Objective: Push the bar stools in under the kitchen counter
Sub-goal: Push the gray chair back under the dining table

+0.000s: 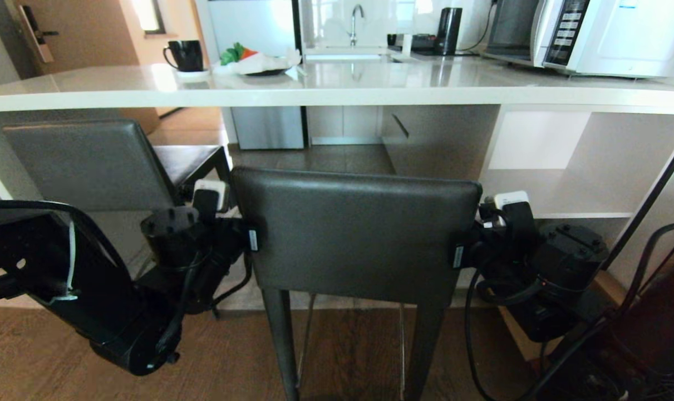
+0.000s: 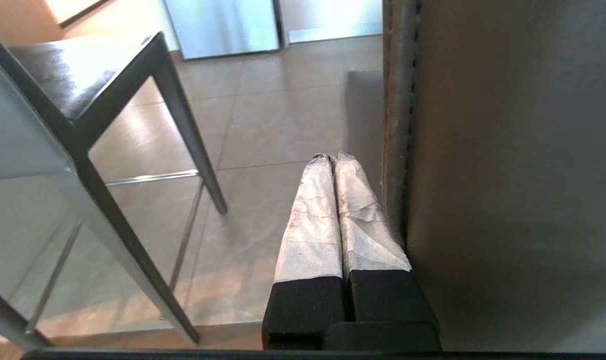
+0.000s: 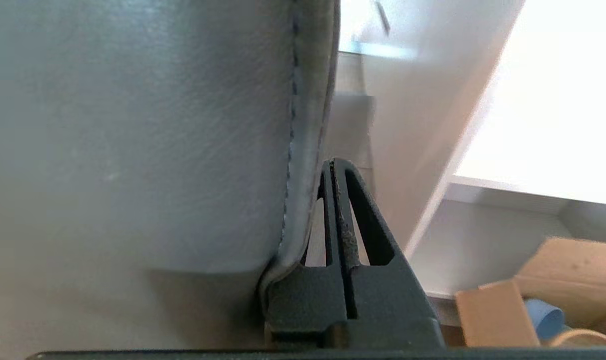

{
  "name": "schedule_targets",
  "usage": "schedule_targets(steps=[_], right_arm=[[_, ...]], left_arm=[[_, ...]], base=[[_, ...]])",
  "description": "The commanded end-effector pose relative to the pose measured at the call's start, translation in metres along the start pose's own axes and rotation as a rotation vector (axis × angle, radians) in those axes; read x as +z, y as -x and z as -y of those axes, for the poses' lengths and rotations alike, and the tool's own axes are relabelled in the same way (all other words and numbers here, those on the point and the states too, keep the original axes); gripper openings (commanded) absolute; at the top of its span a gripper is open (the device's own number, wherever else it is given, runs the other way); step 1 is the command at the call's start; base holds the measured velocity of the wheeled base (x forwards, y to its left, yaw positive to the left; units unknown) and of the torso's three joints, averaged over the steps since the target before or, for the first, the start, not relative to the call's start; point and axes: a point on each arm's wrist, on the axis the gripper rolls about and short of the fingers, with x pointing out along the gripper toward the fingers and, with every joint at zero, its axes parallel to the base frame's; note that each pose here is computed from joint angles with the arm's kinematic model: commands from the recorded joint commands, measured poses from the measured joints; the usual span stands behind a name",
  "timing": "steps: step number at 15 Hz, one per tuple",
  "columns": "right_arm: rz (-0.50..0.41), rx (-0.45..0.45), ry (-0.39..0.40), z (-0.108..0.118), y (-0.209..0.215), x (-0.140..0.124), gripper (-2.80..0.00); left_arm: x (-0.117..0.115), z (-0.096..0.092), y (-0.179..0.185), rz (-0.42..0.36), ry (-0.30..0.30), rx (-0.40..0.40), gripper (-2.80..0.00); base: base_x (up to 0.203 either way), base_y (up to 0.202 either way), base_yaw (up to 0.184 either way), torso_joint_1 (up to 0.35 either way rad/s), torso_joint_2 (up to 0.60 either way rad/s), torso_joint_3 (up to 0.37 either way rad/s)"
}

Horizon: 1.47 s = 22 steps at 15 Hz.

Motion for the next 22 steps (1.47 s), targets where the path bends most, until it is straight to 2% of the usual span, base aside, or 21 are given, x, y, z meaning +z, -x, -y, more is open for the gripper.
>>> schedule_targets(steps=[1, 4, 8, 19, 22], right_arm=[[-0.006, -0.011, 0.002, 0.000, -0.001, -0.001, -2.80], [-0.008, -0.031, 0.001, 0.004, -0.009, -0.005, -2.80], [-0.012, -0.071, 0.008, 0.010, -0.031, -0.016, -2.80], [-0.020, -0.062, 0.010, 0.008, -0.023, -0.014, -2.80], [-0.023, -0.062, 0.011, 0.008, -0.023, -0.016, -2.80]], left_arm=[[0.006, -0.001, -0.002, 0.033, 0.011, 0.016, -2.80], [-0.001, -0.002, 0.013, 0.006, 0.006, 0.006, -2.80], [-0.004, -0.001, 0.022, 0.018, 0.010, 0.000, -2.80], [-0.001, 0.000, 0.018, 0.032, 0.013, 0.003, -2.80], [-0.003, 0.000, 0.018, 0.028, 0.012, 0.001, -2.80]], base=[[0.000, 0.000, 0.000, 0.000, 0.00, 0.000], [0.000, 0.000, 0.000, 0.000, 0.00, 0.000], [0.000, 0.000, 0.000, 0.000, 0.00, 0.000], [0.000, 0.000, 0.000, 0.000, 0.00, 0.000], [0.172, 0.000, -0.002, -0.001, 0.00, 0.005]])
